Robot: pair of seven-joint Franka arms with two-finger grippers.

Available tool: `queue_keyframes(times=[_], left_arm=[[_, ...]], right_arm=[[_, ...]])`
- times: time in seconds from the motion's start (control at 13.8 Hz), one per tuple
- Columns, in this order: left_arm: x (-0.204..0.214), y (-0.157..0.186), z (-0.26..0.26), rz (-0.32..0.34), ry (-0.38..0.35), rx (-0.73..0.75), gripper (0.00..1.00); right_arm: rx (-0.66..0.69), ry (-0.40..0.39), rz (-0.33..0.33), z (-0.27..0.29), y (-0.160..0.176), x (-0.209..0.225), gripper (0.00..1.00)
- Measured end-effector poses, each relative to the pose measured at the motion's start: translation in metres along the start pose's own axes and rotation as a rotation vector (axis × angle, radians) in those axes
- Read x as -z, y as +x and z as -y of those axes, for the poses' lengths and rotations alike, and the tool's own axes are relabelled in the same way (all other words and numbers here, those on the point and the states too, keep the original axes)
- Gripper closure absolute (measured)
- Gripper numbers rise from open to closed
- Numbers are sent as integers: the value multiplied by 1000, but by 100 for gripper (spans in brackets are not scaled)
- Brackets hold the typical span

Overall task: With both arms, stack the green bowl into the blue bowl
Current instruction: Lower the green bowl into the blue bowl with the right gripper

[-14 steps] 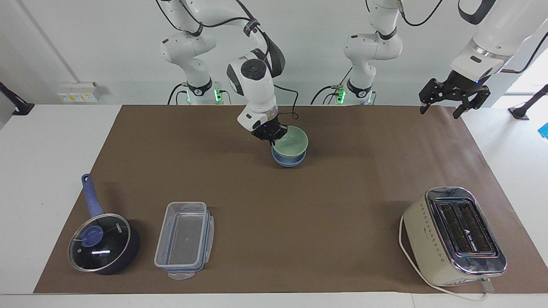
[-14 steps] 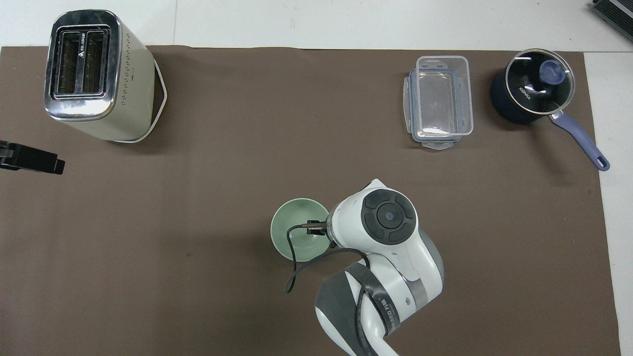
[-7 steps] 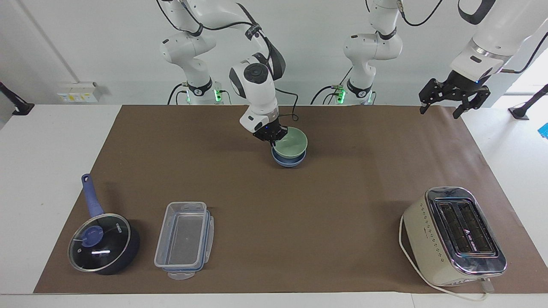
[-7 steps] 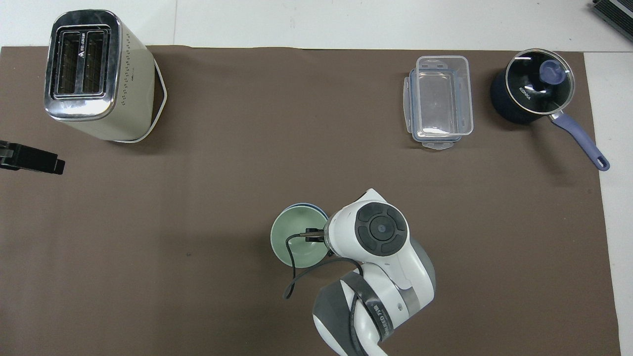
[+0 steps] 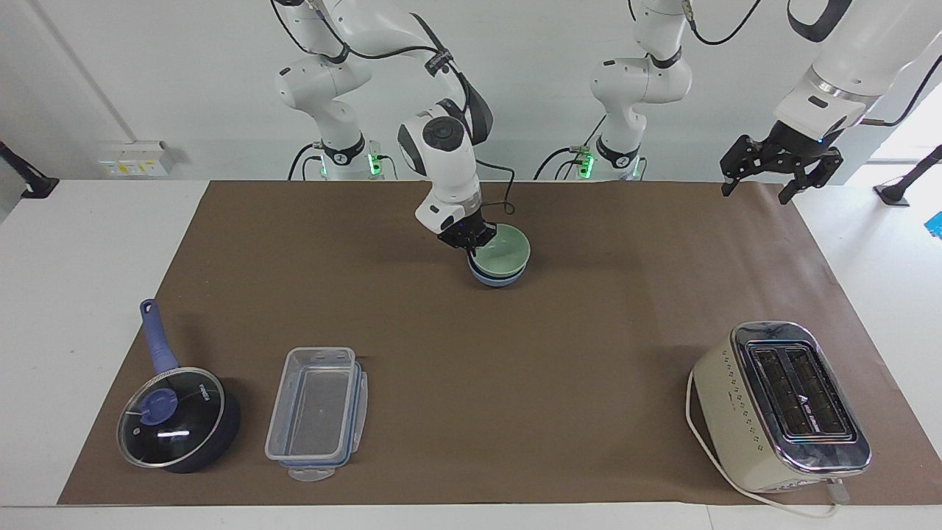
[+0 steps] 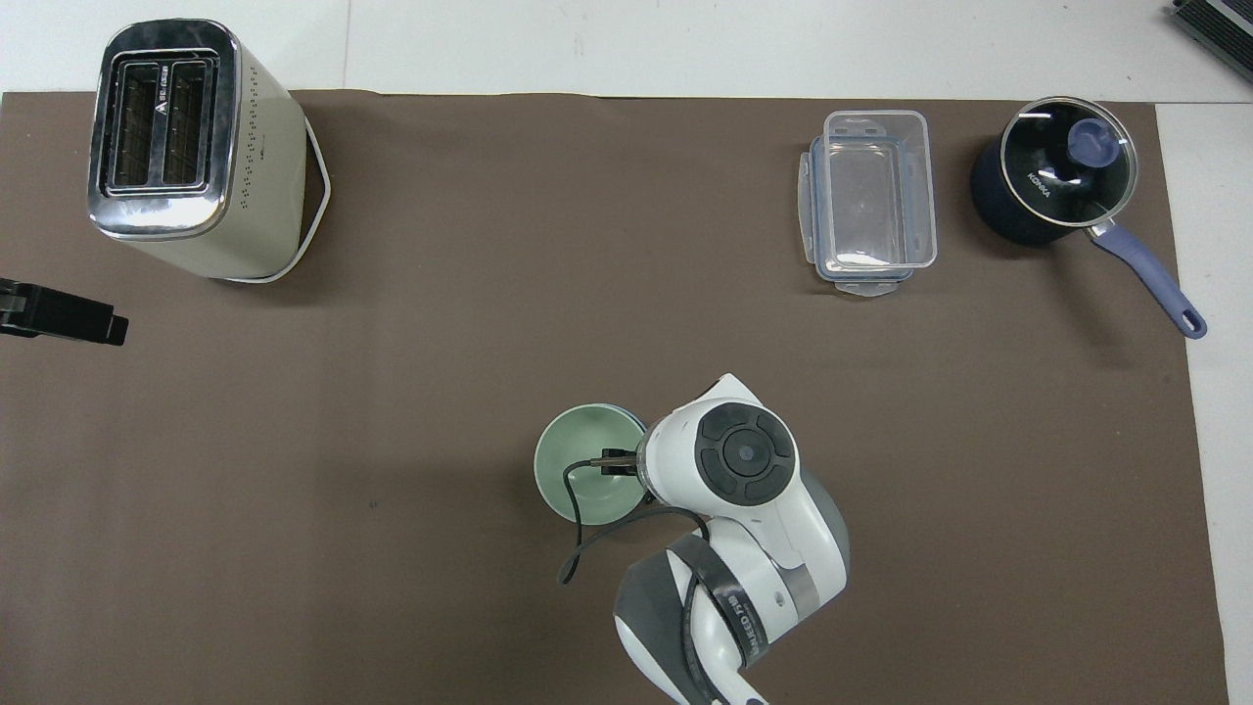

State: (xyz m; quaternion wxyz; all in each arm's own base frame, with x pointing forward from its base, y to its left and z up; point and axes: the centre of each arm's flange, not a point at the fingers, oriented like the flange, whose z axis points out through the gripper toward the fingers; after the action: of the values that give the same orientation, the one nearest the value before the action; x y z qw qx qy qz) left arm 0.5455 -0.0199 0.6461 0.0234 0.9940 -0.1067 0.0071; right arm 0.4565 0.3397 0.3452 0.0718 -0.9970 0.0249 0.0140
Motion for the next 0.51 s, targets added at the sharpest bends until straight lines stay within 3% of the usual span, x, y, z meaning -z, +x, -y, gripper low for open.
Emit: queue_keyframes(times=[0.22,0.43,0.51], left_arm=[[0,0,0,0,0,0,0],[0,0,0,0,0,-1,0],[0,0,0,0,0,-1,0]], right_arm=[[-2,0,-1,0,0,0,94],[-2,0,0,0,0,0,67],[-2,0,0,0,0,0,66]])
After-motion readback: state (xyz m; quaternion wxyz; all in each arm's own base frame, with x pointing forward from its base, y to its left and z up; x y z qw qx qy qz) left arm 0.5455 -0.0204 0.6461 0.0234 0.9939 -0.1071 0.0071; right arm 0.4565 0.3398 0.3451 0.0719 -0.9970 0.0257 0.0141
